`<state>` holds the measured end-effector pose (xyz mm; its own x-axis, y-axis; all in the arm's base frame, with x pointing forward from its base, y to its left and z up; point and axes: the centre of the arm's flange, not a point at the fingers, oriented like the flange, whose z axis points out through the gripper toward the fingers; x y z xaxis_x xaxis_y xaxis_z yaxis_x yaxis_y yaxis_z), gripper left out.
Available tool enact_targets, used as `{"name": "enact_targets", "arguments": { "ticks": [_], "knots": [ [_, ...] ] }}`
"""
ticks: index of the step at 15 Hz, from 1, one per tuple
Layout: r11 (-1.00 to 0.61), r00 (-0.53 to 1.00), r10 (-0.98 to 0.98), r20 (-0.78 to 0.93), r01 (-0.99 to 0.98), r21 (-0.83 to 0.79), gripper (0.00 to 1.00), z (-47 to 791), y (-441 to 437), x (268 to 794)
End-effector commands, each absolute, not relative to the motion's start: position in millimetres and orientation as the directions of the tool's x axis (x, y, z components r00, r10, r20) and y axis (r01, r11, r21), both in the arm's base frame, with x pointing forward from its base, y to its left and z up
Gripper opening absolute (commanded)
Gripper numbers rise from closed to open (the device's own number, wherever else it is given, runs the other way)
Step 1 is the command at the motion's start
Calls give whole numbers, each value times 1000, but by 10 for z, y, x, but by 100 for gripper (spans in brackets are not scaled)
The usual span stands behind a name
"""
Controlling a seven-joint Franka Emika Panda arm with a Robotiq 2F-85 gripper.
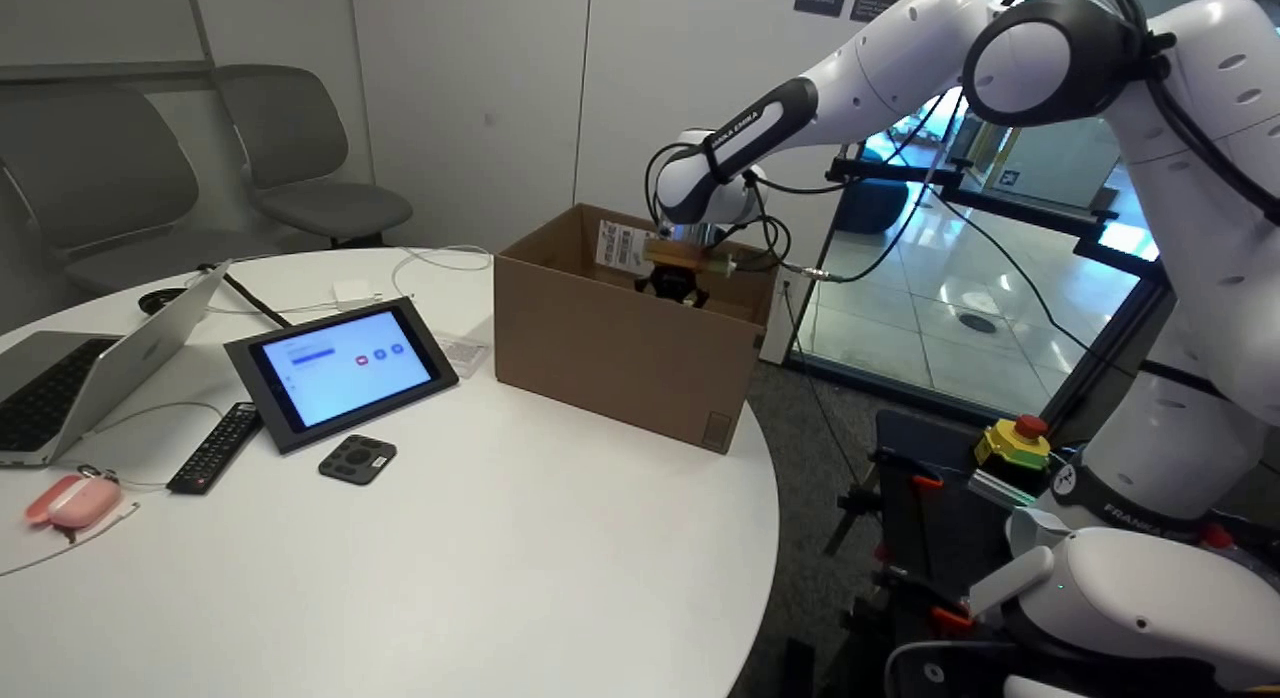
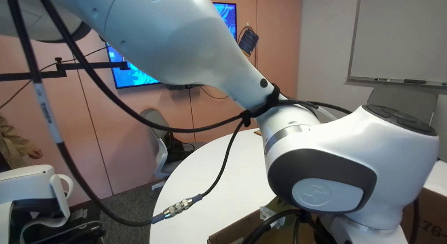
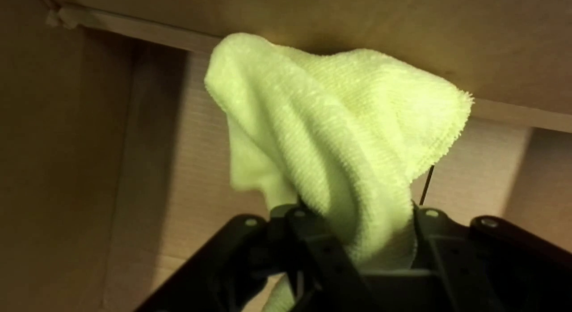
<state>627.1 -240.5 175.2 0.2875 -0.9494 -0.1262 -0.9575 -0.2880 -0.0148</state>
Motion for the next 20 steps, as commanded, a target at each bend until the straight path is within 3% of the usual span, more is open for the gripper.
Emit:
{"name": "enact_targets", "arguments": {
  "ticks": [1,5,13,20],
  "knots": [
    [-298,302,-946,-115,-953,-50,74,1827,-2426,6361],
    [-302,307,-948,-89,-951,-66,100,1957,-2426,6326],
    [-357,350,-934,77,-926,-120,100,2946,-2332,6164],
    [-516,474,-848,238,-842,-160,100,4143,-1899,5924]
  ]
}}
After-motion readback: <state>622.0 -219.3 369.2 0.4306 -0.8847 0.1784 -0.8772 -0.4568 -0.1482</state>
